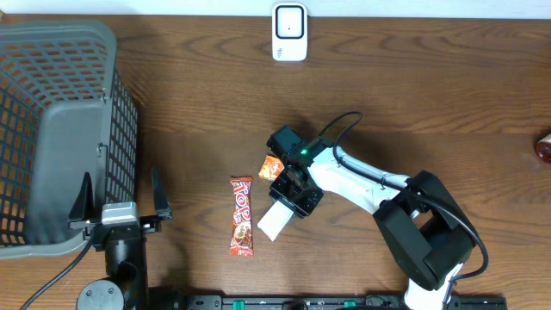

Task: Scan the item barcode
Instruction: 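Lower the right gripper onto the white Panadol box and grasp its end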

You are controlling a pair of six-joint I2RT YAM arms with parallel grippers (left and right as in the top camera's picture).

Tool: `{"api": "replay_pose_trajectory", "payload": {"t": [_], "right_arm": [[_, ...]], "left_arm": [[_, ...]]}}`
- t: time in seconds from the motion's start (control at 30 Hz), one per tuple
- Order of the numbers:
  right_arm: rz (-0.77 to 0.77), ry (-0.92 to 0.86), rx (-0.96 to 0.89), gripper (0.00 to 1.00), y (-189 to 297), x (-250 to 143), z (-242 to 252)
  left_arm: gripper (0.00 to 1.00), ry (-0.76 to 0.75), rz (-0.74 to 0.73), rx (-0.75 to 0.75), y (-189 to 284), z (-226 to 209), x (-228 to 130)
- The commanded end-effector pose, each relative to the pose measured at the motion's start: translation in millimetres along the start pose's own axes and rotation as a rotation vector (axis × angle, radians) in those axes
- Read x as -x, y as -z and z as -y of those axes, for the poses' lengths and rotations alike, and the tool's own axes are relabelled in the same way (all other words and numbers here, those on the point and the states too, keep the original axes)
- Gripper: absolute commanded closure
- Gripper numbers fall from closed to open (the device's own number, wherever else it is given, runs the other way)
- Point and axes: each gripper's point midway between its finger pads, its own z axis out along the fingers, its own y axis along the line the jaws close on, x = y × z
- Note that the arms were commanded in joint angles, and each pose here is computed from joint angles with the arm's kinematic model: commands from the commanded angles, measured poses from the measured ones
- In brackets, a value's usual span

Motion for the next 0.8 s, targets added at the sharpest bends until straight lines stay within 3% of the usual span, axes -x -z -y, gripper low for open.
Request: {"api": "replay_pose_trajectory", "payload": {"t": [0.0, 0.13, 0.77], "right_arm": [[-0.041, -0.028, -0.095, 0.55, -21.3, 2.0, 24.4], [-0.163, -0.088, -0.077, 0.62, -13.2, -6.3, 26.0], [-0.479, -0.434, -0.162, 0.64, 31.2, -10.4, 65.7]], "left_arm": [[0.04, 0.191, -0.411, 0.040, 4.2, 12.0, -144.0], [0.04, 0.191, -0.411, 0.040, 4.2, 12.0, -144.0], [0.04, 0.191, -0.411, 0.040, 4.2, 12.0, -144.0]]}}
